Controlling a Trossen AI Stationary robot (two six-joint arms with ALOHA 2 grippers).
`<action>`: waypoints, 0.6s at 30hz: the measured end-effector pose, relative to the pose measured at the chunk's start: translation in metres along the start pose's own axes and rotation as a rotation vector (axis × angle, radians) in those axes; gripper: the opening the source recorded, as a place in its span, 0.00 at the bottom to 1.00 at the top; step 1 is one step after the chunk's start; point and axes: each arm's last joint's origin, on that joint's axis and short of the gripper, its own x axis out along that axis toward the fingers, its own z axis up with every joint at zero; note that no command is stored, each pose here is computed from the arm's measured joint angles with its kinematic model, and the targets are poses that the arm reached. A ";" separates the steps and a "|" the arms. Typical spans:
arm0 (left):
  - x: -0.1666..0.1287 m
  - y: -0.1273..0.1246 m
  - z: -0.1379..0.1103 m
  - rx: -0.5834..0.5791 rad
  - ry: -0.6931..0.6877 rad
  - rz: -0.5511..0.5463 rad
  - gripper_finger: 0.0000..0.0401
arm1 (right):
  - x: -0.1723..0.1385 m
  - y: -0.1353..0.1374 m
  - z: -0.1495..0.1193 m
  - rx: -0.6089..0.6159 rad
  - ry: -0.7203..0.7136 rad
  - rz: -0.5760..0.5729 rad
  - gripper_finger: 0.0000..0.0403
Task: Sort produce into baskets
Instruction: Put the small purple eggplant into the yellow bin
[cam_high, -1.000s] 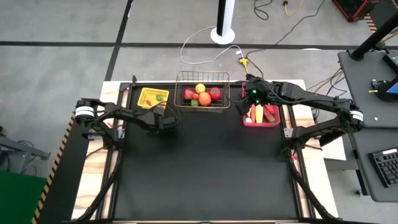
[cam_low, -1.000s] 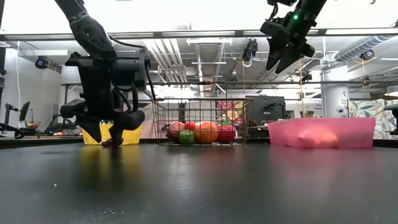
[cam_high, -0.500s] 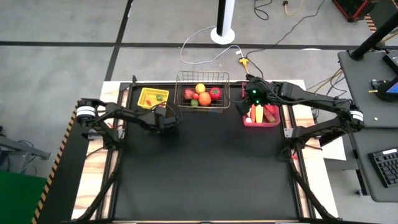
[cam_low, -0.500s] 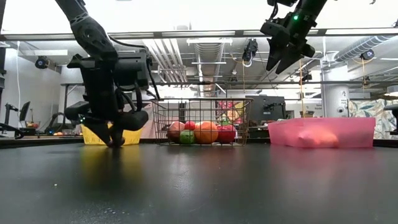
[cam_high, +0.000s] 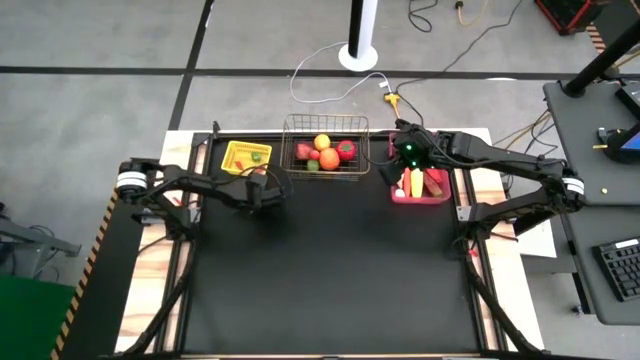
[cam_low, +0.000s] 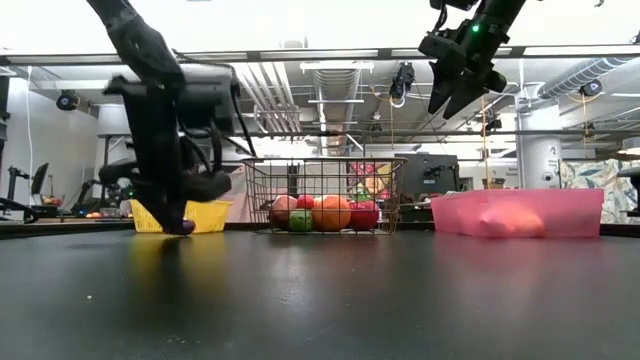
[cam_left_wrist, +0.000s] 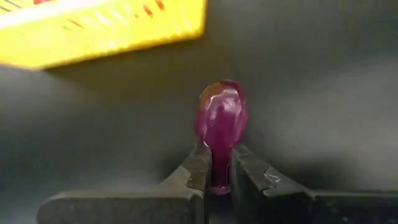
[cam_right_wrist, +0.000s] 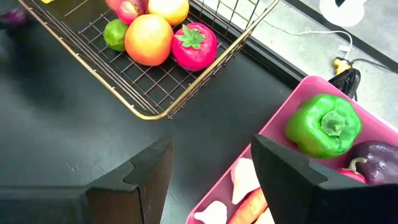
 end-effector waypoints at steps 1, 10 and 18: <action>-0.006 0.001 -0.001 0.014 0.012 -0.009 0.05 | 0.000 0.000 0.000 0.000 0.000 0.000 0.52; -0.069 0.021 0.026 0.116 -0.125 -0.121 0.05 | 0.000 0.000 0.000 0.004 -0.001 0.000 0.52; -0.084 0.062 0.073 0.121 -0.241 -0.074 0.04 | 0.000 0.000 0.001 0.015 -0.010 0.002 0.52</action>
